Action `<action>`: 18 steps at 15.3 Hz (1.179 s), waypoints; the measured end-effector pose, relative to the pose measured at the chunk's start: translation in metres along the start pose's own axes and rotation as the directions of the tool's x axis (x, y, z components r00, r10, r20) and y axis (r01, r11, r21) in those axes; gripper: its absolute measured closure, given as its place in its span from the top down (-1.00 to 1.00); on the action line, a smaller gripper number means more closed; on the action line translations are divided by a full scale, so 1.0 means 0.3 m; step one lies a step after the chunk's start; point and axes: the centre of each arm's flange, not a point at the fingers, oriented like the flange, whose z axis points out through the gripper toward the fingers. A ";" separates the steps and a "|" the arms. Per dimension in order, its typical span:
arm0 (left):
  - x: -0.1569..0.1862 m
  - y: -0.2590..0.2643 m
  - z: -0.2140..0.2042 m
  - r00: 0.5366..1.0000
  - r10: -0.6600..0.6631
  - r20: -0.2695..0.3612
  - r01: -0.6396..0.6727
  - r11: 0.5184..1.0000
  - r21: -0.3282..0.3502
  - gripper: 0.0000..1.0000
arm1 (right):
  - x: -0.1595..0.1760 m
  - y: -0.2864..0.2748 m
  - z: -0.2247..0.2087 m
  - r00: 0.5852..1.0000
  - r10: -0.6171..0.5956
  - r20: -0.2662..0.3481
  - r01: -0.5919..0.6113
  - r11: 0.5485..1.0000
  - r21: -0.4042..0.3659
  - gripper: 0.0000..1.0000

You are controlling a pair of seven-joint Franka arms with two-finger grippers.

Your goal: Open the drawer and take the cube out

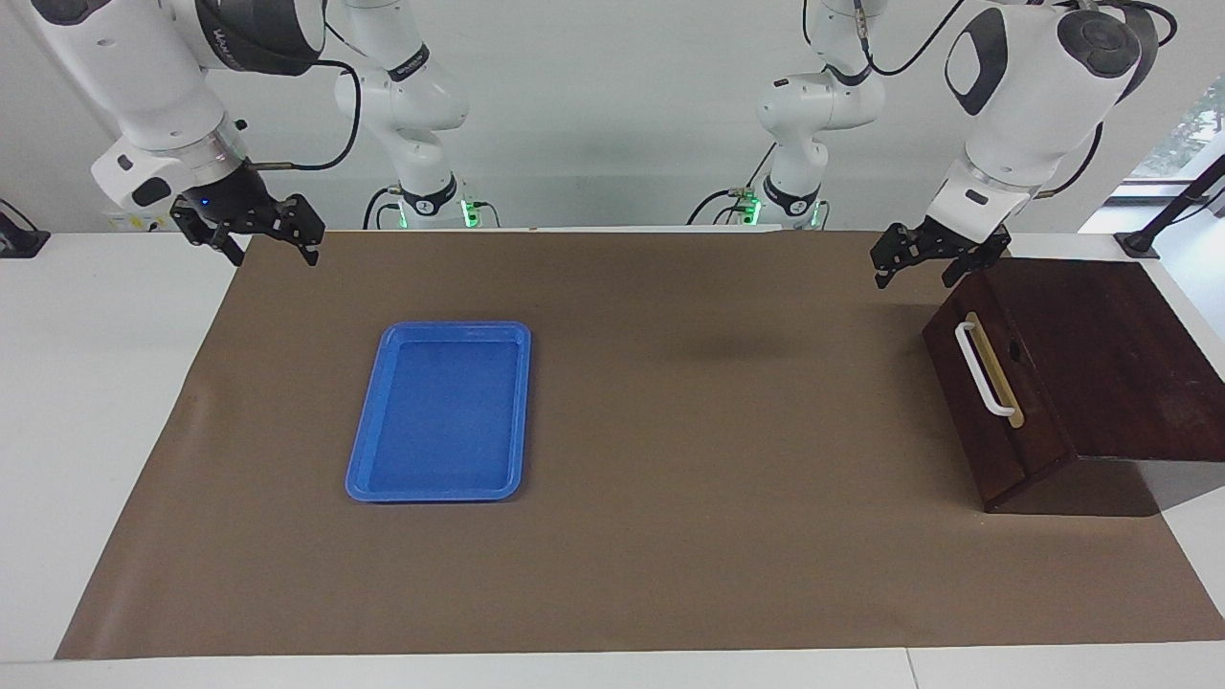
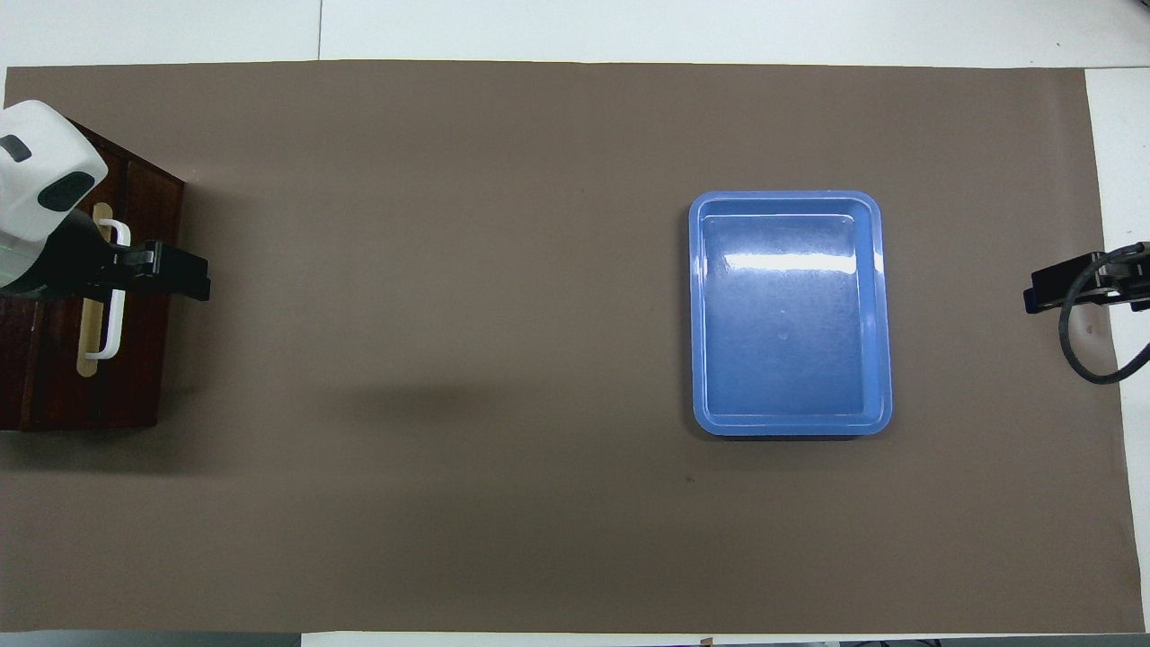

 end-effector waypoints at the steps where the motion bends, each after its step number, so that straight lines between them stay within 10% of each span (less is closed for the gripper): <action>1: 0.000 0.001 0.000 1.000 0.001 0.000 -0.001 1.000 0.000 1.00 | 0.000 0.000 0.000 1.000 0.000 0.000 0.000 1.000 0.000 1.00; 9: 0.000 0.013 0.000 1.000 0.012 -0.004 -0.012 1.000 0.020 1.00 | 0.000 0.000 0.000 1.000 0.000 0.000 0.000 1.000 0.000 1.00; 18: 0.092 0.003 0.188 0.992 0.126 -0.019 -0.113 0.936 0.333 1.00 | 0.000 0.000 0.000 1.000 0.000 0.000 0.000 1.000 0.000 1.00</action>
